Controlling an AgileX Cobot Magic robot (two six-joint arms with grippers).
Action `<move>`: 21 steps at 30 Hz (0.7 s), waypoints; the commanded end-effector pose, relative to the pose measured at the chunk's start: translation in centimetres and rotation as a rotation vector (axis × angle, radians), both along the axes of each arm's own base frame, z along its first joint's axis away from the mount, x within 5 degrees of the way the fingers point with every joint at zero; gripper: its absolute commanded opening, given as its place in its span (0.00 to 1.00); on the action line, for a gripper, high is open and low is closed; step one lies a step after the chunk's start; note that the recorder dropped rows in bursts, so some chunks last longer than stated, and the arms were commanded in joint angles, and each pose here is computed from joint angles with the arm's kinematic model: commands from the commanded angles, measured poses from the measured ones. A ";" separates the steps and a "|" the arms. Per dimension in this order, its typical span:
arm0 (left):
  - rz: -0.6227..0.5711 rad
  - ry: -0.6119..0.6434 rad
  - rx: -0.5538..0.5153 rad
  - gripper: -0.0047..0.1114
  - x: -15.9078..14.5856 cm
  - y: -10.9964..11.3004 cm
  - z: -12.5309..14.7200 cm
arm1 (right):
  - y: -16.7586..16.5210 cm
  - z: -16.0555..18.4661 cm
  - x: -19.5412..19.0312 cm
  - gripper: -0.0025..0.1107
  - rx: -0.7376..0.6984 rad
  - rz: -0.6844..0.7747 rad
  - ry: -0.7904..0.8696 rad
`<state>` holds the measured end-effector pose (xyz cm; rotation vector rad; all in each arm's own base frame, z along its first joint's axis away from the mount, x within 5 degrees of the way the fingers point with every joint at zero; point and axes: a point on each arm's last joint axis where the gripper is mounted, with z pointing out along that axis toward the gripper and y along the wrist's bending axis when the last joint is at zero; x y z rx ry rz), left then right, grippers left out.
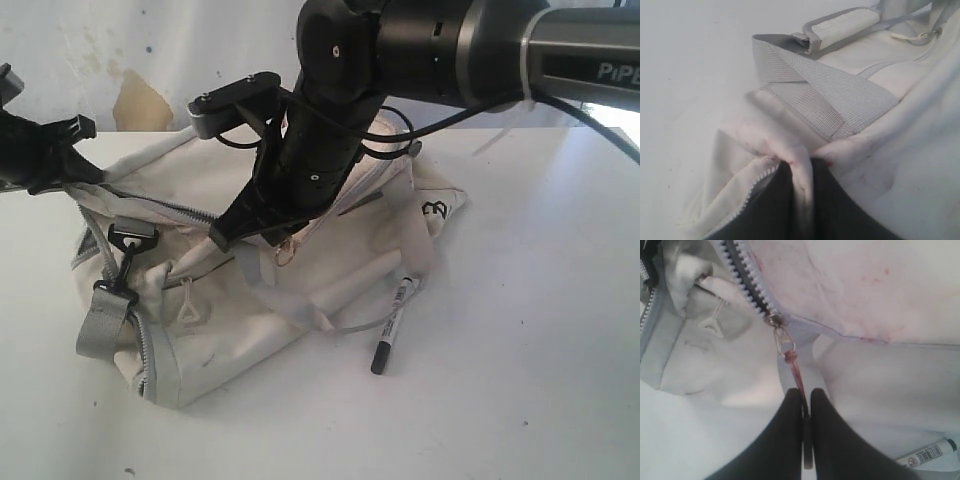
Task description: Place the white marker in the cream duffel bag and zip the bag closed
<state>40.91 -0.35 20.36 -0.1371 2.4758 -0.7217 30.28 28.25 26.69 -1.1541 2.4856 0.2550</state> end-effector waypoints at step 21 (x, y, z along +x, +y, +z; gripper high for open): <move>-0.250 -0.218 0.224 0.70 -4.1 0.0 8.4 | -0.6 0.7 0.5 0.02 0.004 -0.015 -0.049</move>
